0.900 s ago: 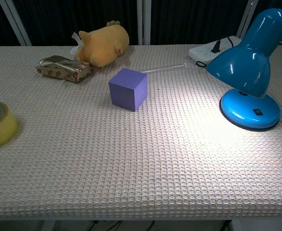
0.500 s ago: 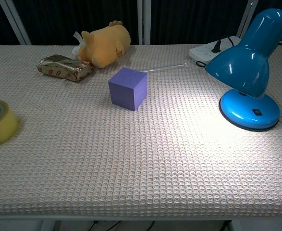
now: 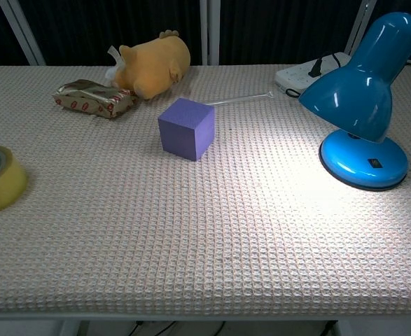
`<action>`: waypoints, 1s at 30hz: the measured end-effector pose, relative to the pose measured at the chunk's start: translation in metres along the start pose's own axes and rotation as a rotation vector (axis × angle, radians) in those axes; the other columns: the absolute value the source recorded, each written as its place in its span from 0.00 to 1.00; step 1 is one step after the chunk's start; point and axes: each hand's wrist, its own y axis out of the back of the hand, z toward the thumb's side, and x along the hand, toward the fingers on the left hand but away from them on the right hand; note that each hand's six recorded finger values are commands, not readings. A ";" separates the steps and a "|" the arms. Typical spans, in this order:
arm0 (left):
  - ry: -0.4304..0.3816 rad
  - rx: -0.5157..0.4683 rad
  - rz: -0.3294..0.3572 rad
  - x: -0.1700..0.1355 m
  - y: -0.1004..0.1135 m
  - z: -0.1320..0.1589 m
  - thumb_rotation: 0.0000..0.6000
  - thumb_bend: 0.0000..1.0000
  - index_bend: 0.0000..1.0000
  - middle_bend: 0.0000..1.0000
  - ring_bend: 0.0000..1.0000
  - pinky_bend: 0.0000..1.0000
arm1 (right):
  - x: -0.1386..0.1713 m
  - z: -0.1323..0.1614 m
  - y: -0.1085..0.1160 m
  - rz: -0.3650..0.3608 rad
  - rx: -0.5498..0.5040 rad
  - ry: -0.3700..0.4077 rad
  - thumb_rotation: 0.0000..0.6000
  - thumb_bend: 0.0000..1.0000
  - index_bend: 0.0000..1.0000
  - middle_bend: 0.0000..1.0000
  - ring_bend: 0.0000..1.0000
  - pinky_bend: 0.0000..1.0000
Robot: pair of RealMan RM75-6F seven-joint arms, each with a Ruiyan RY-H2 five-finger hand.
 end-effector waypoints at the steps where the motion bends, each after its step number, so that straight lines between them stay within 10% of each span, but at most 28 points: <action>1: 0.000 0.002 -0.004 0.000 -0.001 0.000 1.00 0.10 0.06 0.03 0.00 0.00 | 0.000 0.002 -0.001 0.003 -0.008 0.007 1.00 0.20 0.00 0.87 0.78 0.77; 7: 0.004 0.001 -0.003 -0.001 -0.001 -0.002 1.00 0.10 0.06 0.02 0.00 0.00 | -0.002 0.016 -0.021 0.047 -0.015 0.056 1.00 0.32 0.00 1.00 0.94 0.91; 17: 0.016 -0.003 -0.007 -0.005 -0.003 -0.006 1.00 0.10 0.06 0.02 0.00 0.00 | -0.017 0.066 -0.076 0.208 0.057 0.168 1.00 0.39 0.00 1.00 0.95 0.91; 30: 0.029 -0.009 -0.016 -0.007 -0.006 -0.014 1.00 0.10 0.06 0.02 0.00 0.00 | -0.048 0.081 -0.107 0.278 0.106 0.131 1.00 0.39 0.00 1.00 0.95 0.91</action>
